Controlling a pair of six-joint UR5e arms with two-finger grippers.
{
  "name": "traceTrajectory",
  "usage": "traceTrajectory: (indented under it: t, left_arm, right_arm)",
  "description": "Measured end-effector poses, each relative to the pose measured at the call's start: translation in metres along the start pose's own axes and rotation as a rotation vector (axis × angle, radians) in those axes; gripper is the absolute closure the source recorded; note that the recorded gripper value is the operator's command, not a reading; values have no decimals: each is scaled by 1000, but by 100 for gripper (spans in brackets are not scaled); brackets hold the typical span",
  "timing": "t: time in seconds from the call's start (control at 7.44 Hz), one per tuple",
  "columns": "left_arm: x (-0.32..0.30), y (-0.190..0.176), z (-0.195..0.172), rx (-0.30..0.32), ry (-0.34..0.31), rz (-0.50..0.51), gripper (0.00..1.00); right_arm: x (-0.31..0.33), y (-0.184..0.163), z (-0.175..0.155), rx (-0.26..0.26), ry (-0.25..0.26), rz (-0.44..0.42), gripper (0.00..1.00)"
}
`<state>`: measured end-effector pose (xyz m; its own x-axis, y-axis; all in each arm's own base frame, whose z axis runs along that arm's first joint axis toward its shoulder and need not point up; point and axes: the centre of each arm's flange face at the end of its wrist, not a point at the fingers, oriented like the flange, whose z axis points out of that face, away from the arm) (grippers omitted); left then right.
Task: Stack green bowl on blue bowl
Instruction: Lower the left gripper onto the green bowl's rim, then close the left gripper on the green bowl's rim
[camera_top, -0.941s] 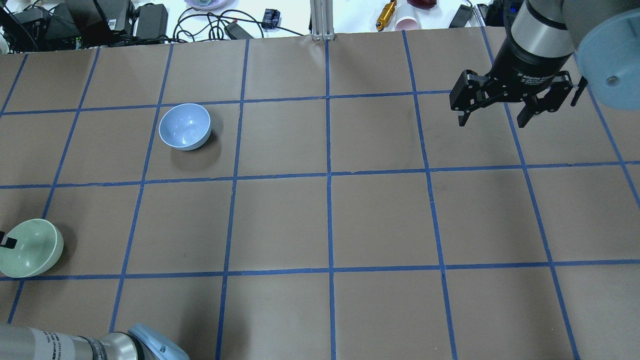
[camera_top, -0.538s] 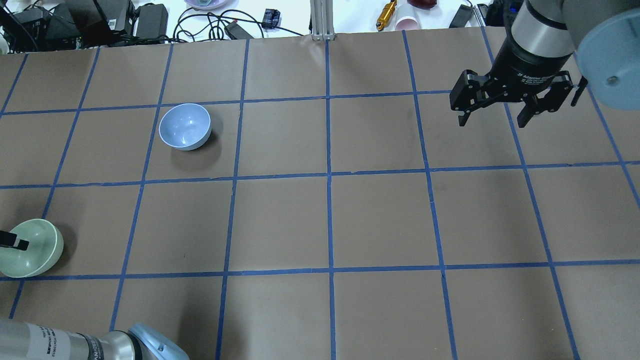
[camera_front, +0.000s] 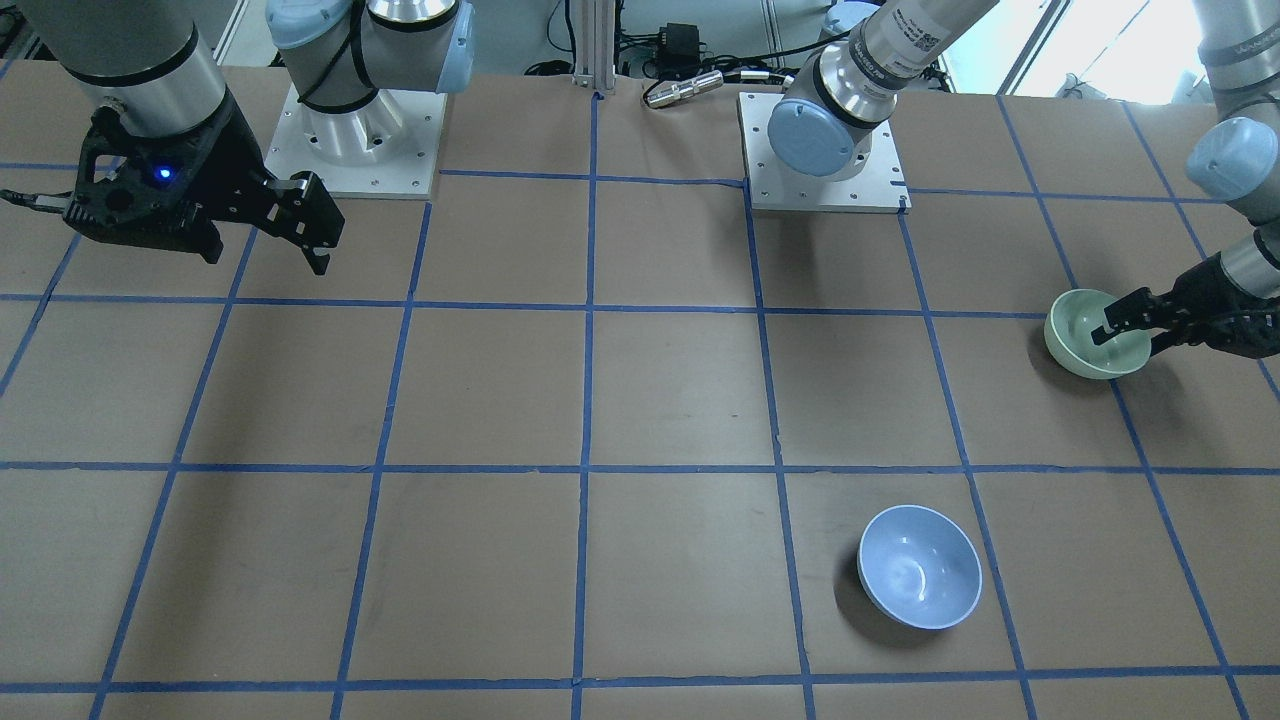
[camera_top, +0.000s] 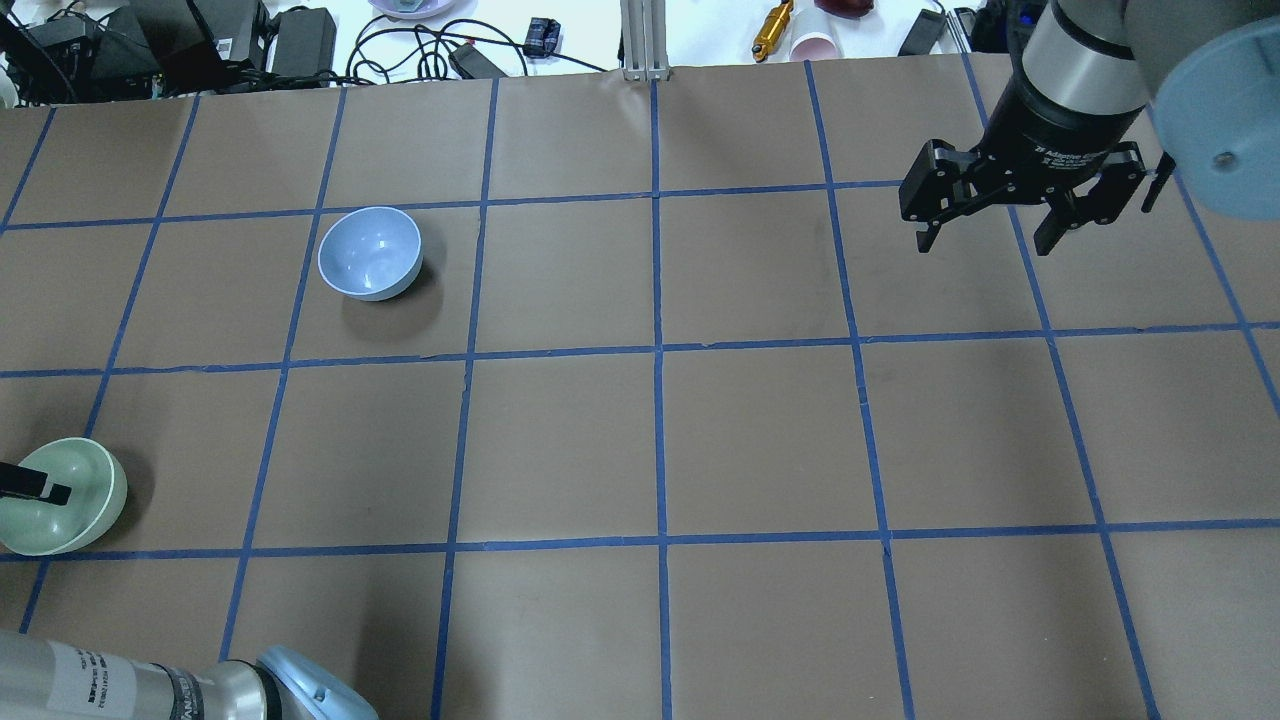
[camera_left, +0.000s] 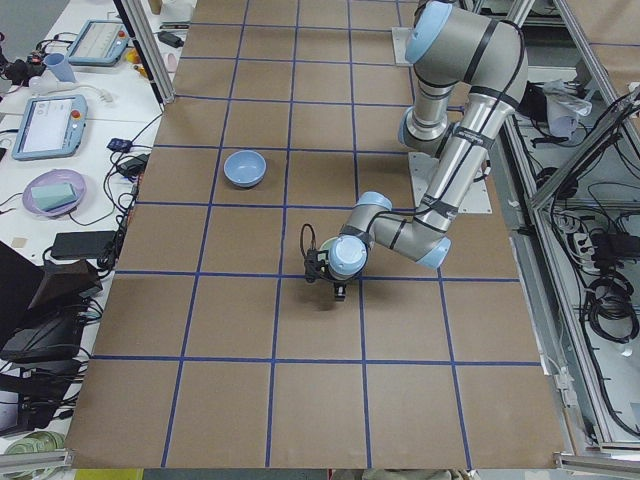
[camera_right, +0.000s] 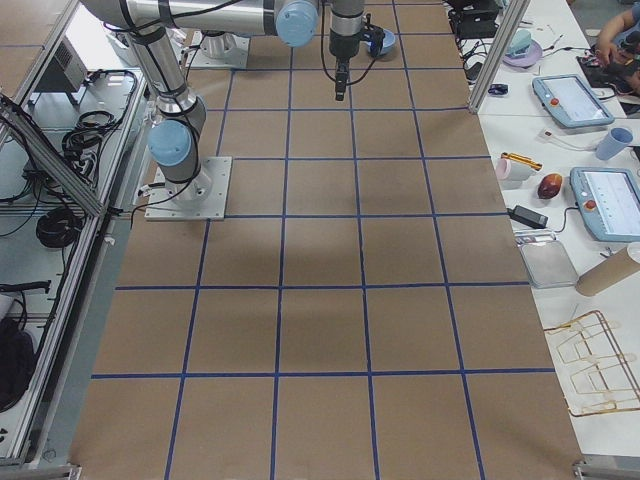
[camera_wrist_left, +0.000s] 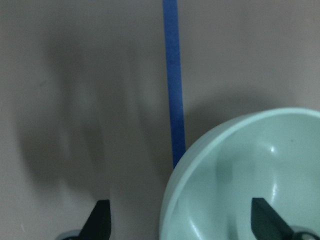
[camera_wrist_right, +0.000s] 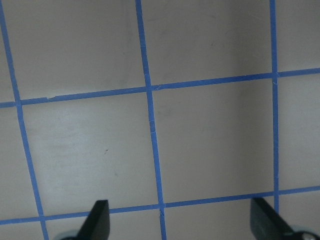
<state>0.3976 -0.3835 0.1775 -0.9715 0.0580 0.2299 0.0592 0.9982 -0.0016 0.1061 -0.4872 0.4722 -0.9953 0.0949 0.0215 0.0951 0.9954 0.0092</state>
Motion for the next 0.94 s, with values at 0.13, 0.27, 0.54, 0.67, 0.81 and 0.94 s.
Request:
traceTrajectory:
  t: [0.13, 0.27, 0.54, 0.67, 0.81, 0.94]
  left_arm:
    - [-1, 0, 3, -4, 3, 0, 39]
    - [-1, 0, 4, -8, 4, 0, 57]
    - [-1, 0, 4, -10, 6, 2, 90]
    - [0, 1, 3, -9, 6, 5, 100]
    - [0, 1, 3, -10, 7, 6, 100]
    - [0, 1, 4, -12, 8, 6, 100]
  right_arm:
    - [0, 0, 0, 0, 0, 0, 0]
    - [0, 0, 0, 0, 0, 0, 0]
    - [0, 0, 0, 0, 0, 0, 0]
    - [0, 0, 0, 0, 0, 0, 0]
    - [0, 0, 0, 0, 0, 0, 0]
    - [0, 0, 0, 0, 0, 0, 0]
